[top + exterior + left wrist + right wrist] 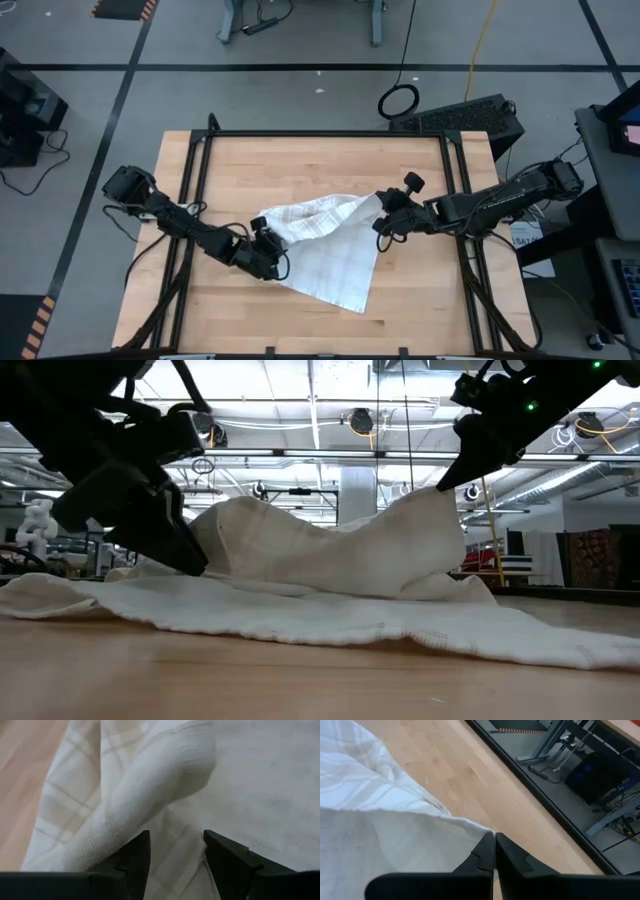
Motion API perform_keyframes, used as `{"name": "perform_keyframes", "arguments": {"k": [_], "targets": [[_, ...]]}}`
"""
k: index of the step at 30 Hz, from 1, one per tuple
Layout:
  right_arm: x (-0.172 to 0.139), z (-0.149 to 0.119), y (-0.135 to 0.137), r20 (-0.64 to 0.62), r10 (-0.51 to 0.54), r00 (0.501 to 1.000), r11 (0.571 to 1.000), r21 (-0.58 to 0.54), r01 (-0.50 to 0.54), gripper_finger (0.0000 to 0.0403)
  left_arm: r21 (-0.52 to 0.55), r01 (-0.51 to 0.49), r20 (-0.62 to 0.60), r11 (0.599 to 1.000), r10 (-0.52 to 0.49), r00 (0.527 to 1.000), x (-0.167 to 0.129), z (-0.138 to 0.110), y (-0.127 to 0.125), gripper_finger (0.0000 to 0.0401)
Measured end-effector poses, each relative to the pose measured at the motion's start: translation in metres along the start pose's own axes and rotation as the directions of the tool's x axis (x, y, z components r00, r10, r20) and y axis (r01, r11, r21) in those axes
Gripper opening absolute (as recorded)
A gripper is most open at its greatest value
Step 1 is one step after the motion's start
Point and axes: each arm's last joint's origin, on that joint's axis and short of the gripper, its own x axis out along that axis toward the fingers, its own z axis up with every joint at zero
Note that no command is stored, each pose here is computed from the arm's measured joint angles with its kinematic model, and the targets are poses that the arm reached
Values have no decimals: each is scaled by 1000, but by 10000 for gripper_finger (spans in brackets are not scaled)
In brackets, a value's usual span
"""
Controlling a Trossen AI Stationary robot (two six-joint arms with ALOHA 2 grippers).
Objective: Roll towel
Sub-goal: Roll the white kitchen towel
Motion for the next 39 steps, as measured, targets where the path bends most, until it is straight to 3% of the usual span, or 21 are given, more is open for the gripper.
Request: {"name": "perform_keyframes", "arguments": {"k": [11, 14, 18, 20, 23, 28, 31, 34, 39], "targets": [[0, 0, 0, -2, 3, 1000, 1000, 1, -3, 0, 48, 31, -47, 998, -29, 999, 11, -3, 0, 179], [0, 0, 0, -2, 3, 1000, 1000, 3, -3, 0, 59, 8, -65, 998, -4, 998, 18, -7, 1, 134], [0, -1, 1, -11, 21, 1000, 1000, 1, -21, 0, 21, -26, -25, 999, 27, 999, 18, -4, 1, 33], [0, -1, 1, -15, 28, 999, 1000, 0, -28, 0, -6, -16, -12, 1000, 16, 1000, 16, -1, 1, 13], [0, -1, 1, -18, 36, 999, 999, 1, -36, 0, -38, -10, 1, 999, 10, 1000, 15, 1, 1, 33], [0, -1, 2, -29, 66, 997, 998, 3, -66, 0, -41, -42, 16, 998, 43, 999, 16, 2, 3, 105], [0, -1, 2, -33, 75, 997, 997, 2, -75, 0, -65, -28, 48, 997, 32, 998, 17, 6, 3, 121], [0, -1, 2, -33, 76, 997, 997, -6, -76, 0, -64, -5, 59, 998, 8, 998, 17, 8, 2, 99], [0, -1, 2, -33, 76, 997, 997, -8, -76, 0, -66, 8, 70, 998, -4, 998, 17, 10, 2, 16]]}}
